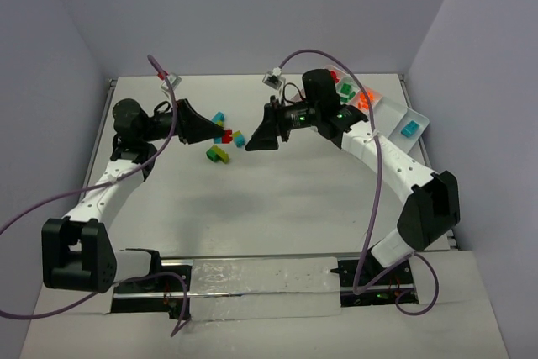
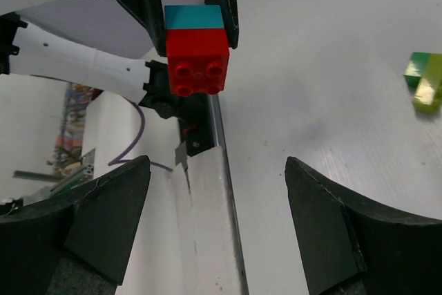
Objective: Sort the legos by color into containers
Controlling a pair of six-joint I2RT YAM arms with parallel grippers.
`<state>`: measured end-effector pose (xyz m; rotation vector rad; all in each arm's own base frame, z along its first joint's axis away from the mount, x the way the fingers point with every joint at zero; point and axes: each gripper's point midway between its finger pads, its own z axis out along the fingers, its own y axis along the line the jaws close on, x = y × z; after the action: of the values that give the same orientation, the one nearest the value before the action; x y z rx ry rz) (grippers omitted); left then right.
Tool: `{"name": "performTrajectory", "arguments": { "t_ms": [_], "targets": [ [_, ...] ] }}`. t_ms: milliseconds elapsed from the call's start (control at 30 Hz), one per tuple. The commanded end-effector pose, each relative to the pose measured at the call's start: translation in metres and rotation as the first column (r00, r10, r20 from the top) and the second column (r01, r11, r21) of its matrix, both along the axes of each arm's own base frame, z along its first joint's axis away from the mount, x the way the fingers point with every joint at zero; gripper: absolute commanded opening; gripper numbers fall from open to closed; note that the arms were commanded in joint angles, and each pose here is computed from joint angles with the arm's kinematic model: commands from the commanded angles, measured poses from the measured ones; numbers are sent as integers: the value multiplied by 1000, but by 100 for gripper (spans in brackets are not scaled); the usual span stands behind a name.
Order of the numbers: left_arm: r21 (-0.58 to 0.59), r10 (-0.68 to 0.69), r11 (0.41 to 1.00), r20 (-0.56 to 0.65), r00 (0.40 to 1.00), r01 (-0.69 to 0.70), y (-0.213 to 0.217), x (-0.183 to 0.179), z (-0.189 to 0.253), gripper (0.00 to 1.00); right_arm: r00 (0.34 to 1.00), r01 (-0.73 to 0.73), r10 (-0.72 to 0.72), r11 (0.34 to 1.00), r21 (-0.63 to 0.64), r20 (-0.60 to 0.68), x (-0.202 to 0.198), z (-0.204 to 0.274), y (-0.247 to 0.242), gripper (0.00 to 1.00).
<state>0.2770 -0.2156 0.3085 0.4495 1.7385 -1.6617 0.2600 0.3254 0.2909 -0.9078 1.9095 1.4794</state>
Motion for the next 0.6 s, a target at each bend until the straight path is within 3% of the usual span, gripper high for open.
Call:
{"name": "performTrajectory", "arguments": {
  "t_ms": [0, 367, 567],
  "targets": [
    [-27, -23, 999, 111, 993, 27, 0, -15, 21, 0, 993, -111, 114, 990, 87, -25, -18, 19, 22, 86],
    [-16, -36, 999, 119, 992, 38, -7, -24, 18, 0, 981, -168, 178, 979, 119, -72, -21, 27, 44, 87],
    [-13, -54, 998, 117, 992, 56, -12, -29, 17, 0, 979, -174, 184, 979, 111, -89, -14, 23, 54, 80]
  ]
}}
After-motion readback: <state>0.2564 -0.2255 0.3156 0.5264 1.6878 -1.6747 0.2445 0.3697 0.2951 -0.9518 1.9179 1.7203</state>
